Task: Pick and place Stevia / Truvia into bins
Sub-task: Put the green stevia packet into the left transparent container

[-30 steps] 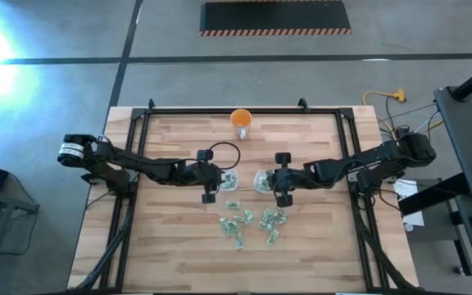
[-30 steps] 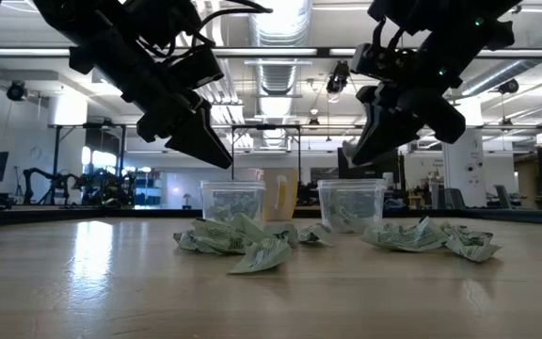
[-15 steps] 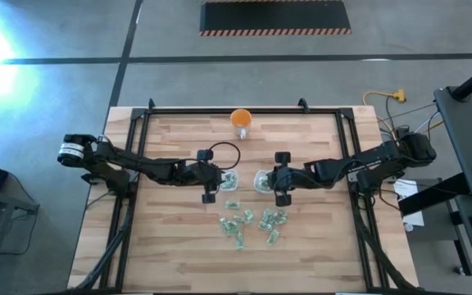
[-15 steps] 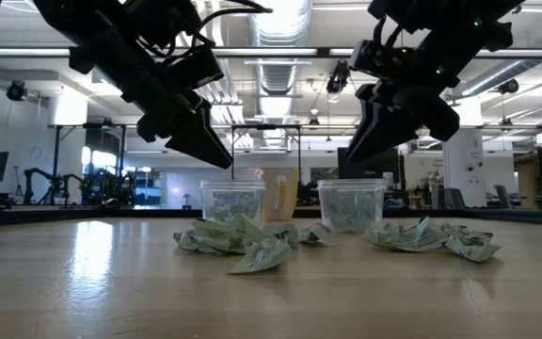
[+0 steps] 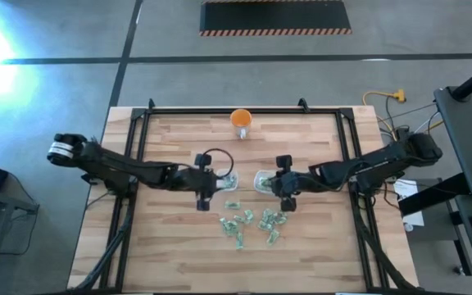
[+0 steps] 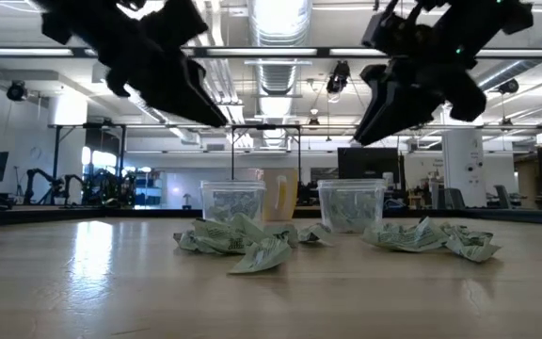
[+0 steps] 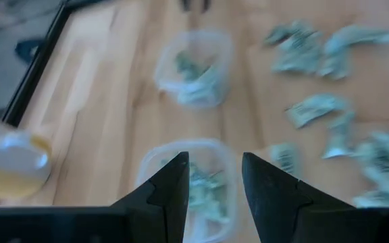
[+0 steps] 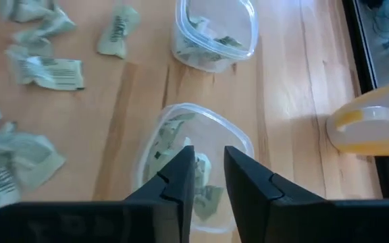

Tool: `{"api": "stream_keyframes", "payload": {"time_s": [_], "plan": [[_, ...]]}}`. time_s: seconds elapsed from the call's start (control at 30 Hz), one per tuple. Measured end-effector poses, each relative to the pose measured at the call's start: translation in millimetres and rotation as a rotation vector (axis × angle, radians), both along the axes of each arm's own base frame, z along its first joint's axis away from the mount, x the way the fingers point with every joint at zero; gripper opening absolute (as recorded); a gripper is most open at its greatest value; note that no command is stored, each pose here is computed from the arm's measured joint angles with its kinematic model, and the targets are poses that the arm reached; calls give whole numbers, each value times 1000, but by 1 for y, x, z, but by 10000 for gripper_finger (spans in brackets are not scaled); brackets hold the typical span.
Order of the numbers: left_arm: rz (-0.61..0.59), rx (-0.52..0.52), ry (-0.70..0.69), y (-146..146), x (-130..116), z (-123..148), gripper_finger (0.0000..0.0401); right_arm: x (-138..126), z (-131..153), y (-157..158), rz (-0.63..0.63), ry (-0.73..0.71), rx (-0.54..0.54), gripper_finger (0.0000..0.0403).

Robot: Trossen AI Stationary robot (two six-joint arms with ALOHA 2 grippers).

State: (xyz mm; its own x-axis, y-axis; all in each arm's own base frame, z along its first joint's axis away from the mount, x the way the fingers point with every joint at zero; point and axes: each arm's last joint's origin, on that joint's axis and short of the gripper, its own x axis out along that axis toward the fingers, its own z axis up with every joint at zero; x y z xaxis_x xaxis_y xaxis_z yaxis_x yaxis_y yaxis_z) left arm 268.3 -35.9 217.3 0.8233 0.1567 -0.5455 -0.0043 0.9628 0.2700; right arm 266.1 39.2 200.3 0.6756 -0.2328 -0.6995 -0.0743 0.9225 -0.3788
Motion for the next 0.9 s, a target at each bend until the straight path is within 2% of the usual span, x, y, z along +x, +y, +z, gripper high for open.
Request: {"api": "stream_keyframes", "payload": {"time_s": [0.13,0.37,0.6,0.9], "plan": [[-93,-7,-27,-24,-7,6,121,-14,16,9,9,-33,35,62],[-218,-13,6,-63,-11,-7,121,-38,36,32,90,-95,89,63],[-235,-4,45,-81,-3,-28,121,-47,41,49,168,-117,102,63],[-266,-17,66,-95,15,-54,121,-47,40,50,171,-112,100,63]]}}
